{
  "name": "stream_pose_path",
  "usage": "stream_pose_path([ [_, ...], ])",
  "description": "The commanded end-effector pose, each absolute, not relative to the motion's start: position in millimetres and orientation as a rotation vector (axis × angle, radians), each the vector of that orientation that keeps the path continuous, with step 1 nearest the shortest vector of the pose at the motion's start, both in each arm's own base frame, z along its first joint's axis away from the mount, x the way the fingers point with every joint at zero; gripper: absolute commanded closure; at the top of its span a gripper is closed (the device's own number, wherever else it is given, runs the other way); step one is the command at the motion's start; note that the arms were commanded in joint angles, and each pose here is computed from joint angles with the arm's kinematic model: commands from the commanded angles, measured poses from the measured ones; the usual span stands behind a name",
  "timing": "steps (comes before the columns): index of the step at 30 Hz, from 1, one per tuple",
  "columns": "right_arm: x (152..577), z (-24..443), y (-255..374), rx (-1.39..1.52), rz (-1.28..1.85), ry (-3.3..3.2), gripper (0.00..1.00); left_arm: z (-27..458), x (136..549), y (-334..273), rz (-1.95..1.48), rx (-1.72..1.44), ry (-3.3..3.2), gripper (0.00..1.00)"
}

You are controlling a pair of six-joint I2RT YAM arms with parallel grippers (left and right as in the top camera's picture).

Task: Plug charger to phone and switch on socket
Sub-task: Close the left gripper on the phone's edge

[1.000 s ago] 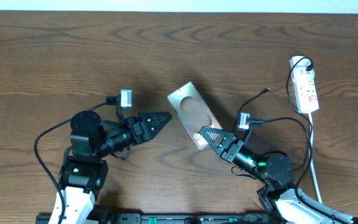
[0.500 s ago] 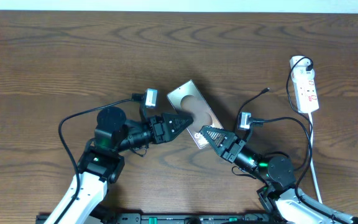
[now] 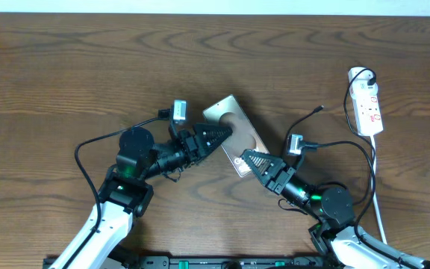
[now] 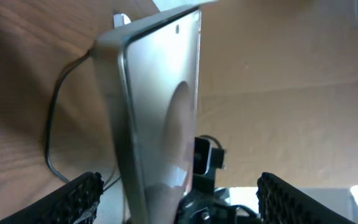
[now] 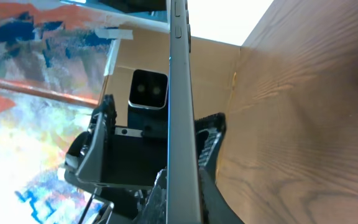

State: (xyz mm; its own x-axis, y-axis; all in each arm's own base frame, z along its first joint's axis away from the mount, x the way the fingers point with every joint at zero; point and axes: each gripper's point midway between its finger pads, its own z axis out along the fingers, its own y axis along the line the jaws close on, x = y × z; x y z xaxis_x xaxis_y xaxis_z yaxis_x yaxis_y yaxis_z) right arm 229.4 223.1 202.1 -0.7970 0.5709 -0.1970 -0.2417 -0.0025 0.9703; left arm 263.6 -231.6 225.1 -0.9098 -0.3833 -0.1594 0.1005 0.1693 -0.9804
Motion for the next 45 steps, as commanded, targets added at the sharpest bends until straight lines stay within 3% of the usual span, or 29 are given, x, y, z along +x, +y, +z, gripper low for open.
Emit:
stream_pose_path([
  [1, 239, 204, 220, 0.362, 1.814, 1.689, 0.99, 229, 271, -233, -1.807, -0.389, 2.062, 0.19],
  [10, 239, 203, 222, 0.383, 1.814, 1.692, 0.99, 241, 265, -248, -1.821, -0.339, 2.006, 0.2],
  [11, 240, 203, 222, 0.389, 1.812, 1.688, 0.99, 241, 265, -248, -1.821, -0.339, 2.006, 0.27],
  [13, 241, 205, 222, 0.395, 1.821, 1.684, 0.99, 241, 265, -248, -1.822, -0.339, 2.006, 0.32],
  [29, 226, 223, 247, 0.304, 1.907, 1.682, 0.99, 241, 266, -248, -1.809, -0.332, 2.0, 0.34],
  [34, 226, 222, 247, 0.306, 1.905, 1.685, 0.99, 241, 266, -248, -1.807, -0.329, 2.0, 0.45],
  [45, 232, 223, 243, 0.411, 1.929, 1.669, 0.99, 241, 272, -244, -1.779, -0.365, 1.98, 0.58],
])
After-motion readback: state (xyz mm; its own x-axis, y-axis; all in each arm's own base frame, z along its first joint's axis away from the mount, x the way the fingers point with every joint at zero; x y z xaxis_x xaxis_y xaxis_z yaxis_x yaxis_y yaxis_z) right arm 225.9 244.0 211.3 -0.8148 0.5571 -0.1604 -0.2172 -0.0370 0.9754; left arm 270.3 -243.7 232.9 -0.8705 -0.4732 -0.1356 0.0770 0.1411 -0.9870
